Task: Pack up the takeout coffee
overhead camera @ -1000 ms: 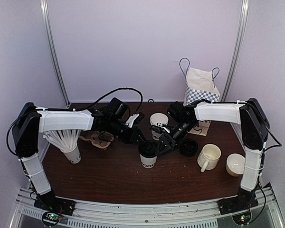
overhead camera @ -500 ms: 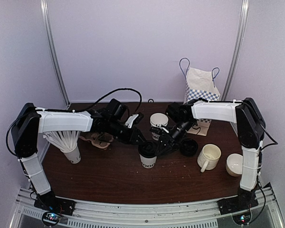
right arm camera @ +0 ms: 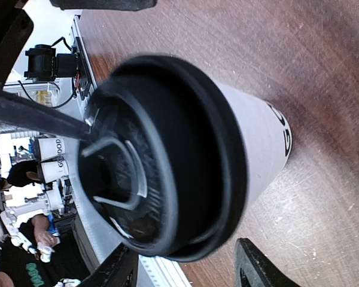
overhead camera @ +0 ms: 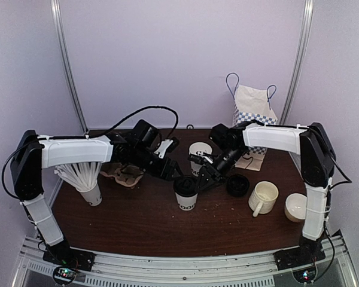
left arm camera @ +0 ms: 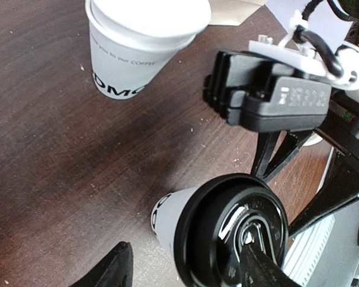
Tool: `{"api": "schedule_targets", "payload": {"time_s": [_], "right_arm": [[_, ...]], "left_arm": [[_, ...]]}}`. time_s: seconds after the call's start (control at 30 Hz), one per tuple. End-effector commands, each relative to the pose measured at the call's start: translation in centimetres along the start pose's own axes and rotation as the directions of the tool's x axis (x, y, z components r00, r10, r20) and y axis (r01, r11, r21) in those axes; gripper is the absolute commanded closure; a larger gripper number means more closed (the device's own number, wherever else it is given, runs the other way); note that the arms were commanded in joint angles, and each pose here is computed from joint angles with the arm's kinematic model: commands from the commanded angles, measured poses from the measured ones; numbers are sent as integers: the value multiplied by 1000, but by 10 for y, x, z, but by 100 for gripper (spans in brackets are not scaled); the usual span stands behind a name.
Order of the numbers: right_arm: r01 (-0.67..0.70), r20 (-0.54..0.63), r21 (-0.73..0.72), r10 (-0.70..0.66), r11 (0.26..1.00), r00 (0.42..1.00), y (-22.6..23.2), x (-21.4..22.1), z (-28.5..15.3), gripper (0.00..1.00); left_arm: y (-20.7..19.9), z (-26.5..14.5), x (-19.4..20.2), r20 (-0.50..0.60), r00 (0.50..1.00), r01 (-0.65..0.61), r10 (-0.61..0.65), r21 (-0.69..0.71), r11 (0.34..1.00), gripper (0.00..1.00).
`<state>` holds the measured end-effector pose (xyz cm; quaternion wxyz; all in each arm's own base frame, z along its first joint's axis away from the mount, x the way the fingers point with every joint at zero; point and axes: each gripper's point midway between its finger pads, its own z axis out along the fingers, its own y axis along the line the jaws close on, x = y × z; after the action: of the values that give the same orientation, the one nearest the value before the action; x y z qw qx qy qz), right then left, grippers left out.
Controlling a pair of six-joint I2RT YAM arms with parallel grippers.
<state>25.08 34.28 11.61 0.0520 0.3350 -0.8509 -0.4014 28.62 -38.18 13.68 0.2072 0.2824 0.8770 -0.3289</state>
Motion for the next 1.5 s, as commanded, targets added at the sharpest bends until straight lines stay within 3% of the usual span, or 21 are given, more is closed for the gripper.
{"api": "schedule_targets", "payload": {"time_s": [0.0,0.13,0.27,0.5,1.07,1.37,1.47], "right_arm": [[95,66,39,-97,995,993,11,-14,-22,41],[97,89,40,-100,994,991,11,-19,-33,41],[84,121,46,-89,995,989,3,-29,-46,44],[84,122,10,-85,996,989,-1,-34,-47,44],[144,41,41,-146,989,988,4,-21,-20,37],[66,0,84,-66,994,998,-22,-19,-2,51],[26,-23,106,-24,994,999,-37,-12,9,56]], "left_arm": [[-13,-32,-23,84,996,-29,31,-29,999,35],[-8,-40,-4,80,994,81,-78,-29,996,37],[-4,-36,20,26,986,166,-165,-26,986,48],[-16,-19,28,-28,967,254,-252,87,963,53],[2,7,47,-91,961,267,-262,38,963,56],[15,17,56,-122,956,266,-267,-25,964,58],[34,26,75,-203,943,244,-265,-124,962,61]]}}
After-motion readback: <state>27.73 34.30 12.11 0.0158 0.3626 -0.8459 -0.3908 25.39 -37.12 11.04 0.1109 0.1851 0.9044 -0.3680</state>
